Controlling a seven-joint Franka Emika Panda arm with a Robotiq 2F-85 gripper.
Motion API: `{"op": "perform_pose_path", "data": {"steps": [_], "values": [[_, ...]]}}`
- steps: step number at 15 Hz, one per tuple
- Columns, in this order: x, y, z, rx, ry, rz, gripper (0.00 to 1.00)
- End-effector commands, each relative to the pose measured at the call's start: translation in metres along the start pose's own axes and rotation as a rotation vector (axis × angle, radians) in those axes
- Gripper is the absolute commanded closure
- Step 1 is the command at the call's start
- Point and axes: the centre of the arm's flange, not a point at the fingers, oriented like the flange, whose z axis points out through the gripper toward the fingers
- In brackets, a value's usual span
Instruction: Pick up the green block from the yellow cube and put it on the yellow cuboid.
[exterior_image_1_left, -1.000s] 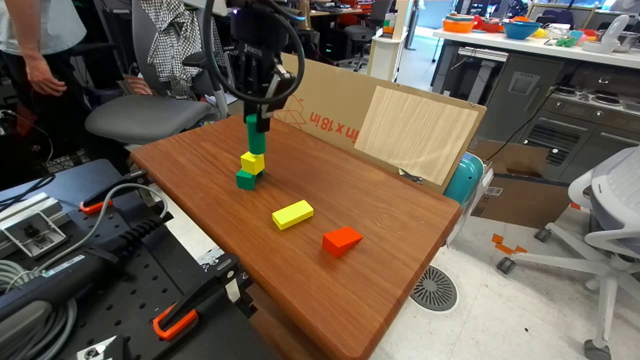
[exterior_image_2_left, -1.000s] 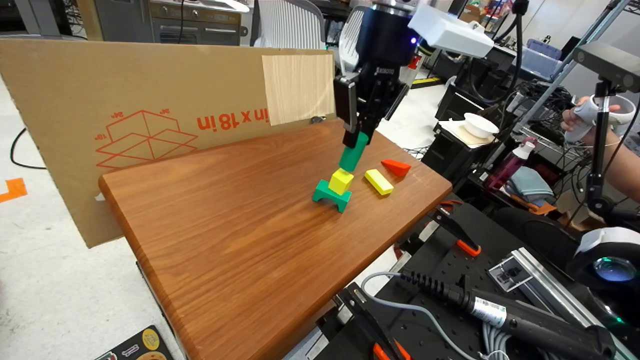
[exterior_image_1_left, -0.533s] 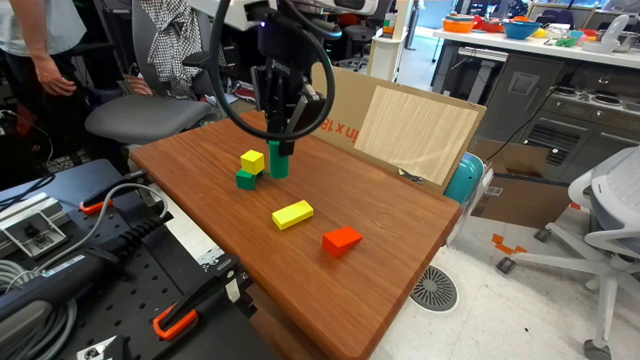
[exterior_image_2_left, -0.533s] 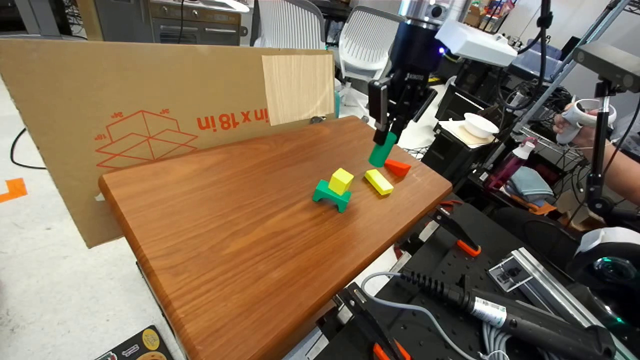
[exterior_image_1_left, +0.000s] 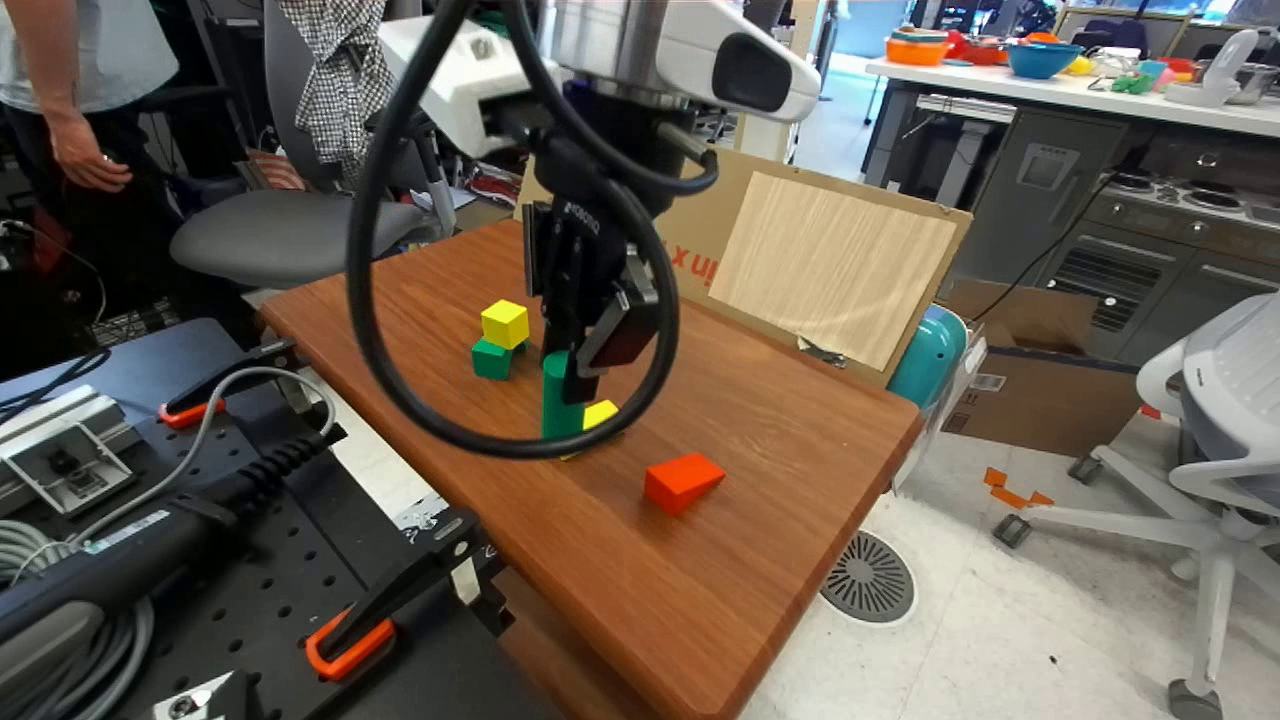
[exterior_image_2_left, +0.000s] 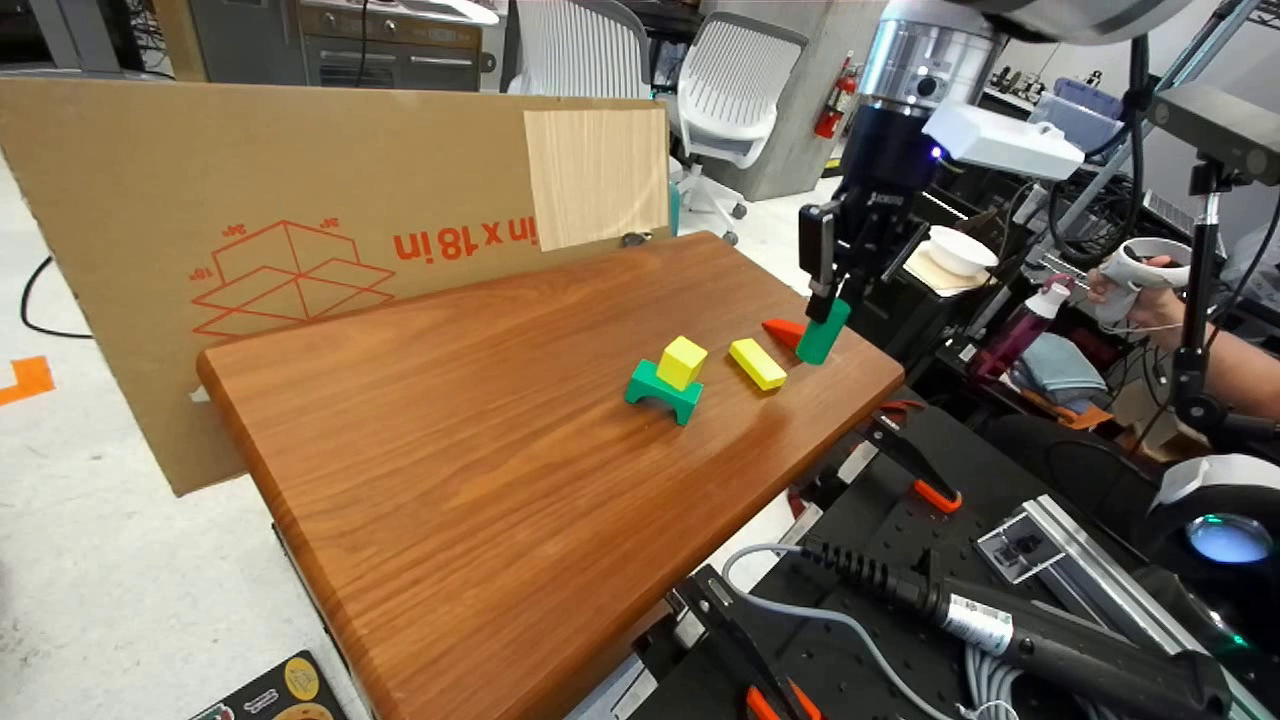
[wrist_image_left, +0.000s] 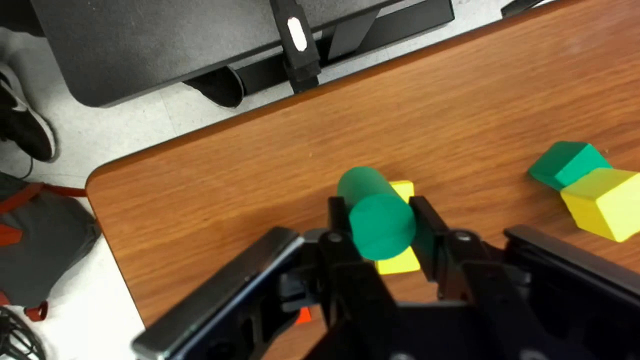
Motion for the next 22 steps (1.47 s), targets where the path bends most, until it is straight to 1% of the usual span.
{"op": "perform_pose_path", "data": {"steps": [1,5,10,17,22], "values": [[-0.002,0.007,0.021,0.016,-0.022,0.008,0.91],[0.001,0.003,0.024,0.021,-0.024,0.009,0.91],[0.006,-0.007,0.012,0.015,0.009,-0.007,0.91],[0.027,-0.023,0.015,0.028,0.041,-0.031,0.91],[0.042,-0.031,0.020,-0.006,0.057,-0.049,0.91]]}}
